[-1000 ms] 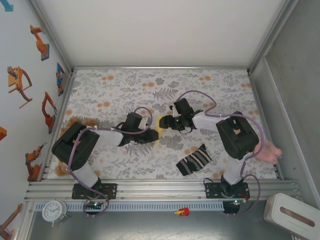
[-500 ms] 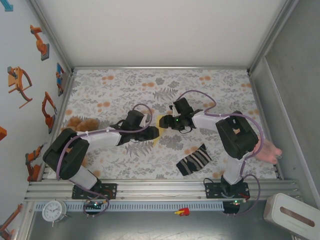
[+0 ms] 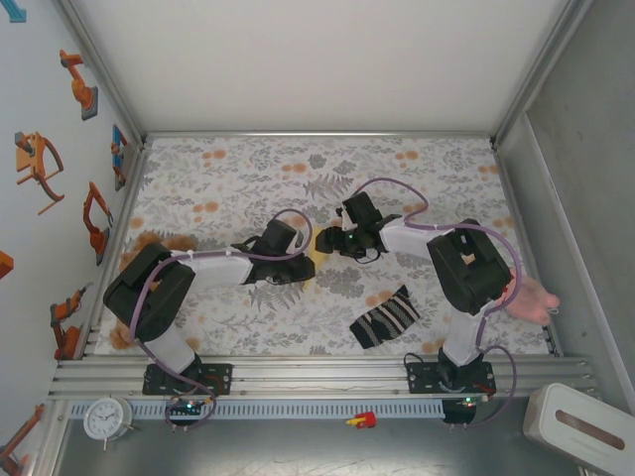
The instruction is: Fold a paper plane with a square sheet of paper (pick it up from the middle)
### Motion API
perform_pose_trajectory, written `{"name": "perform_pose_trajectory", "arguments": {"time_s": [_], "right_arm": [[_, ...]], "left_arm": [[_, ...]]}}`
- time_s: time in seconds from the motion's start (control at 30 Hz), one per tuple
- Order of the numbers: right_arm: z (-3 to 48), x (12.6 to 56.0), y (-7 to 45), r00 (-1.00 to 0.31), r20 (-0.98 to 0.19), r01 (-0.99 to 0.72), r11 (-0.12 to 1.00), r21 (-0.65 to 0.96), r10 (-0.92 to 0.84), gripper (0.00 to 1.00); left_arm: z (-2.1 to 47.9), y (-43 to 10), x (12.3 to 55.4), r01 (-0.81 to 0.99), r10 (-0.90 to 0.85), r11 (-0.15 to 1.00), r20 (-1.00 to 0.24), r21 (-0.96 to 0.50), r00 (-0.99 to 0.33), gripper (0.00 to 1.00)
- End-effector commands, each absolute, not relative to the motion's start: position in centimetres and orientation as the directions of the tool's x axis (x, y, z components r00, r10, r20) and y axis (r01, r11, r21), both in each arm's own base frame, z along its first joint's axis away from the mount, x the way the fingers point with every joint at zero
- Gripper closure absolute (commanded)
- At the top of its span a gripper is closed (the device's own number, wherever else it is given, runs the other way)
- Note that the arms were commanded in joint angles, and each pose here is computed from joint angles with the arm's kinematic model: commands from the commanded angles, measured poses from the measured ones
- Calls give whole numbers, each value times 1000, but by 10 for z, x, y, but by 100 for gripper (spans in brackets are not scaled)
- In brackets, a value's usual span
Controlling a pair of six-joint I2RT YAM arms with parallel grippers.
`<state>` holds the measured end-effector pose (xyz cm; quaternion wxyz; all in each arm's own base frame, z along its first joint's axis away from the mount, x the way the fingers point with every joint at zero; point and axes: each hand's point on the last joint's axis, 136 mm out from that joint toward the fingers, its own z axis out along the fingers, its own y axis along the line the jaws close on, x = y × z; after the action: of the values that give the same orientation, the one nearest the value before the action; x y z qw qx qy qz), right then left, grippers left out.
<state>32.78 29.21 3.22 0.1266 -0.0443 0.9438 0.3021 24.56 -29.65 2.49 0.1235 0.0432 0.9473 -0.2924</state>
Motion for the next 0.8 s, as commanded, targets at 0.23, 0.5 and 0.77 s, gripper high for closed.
{"name": "perform_pose_trajectory", "arguments": {"time_s": [0.23,0.5,0.77], "right_arm": [[17,324,289,-972,-233,-144,831,537,-18,31],[55,330,291,-936,-342,-279,763,583,-81,30],[52,334,284,-929,-345,-316,771,553,-133,31]], "left_arm": [[8,-294,240,126,0,815,-217,-566,-976,82],[10,-299,242,85,-50,724,-176,-684,-983,85],[12,-300,243,56,-80,667,-147,-743,-986,86]]}}
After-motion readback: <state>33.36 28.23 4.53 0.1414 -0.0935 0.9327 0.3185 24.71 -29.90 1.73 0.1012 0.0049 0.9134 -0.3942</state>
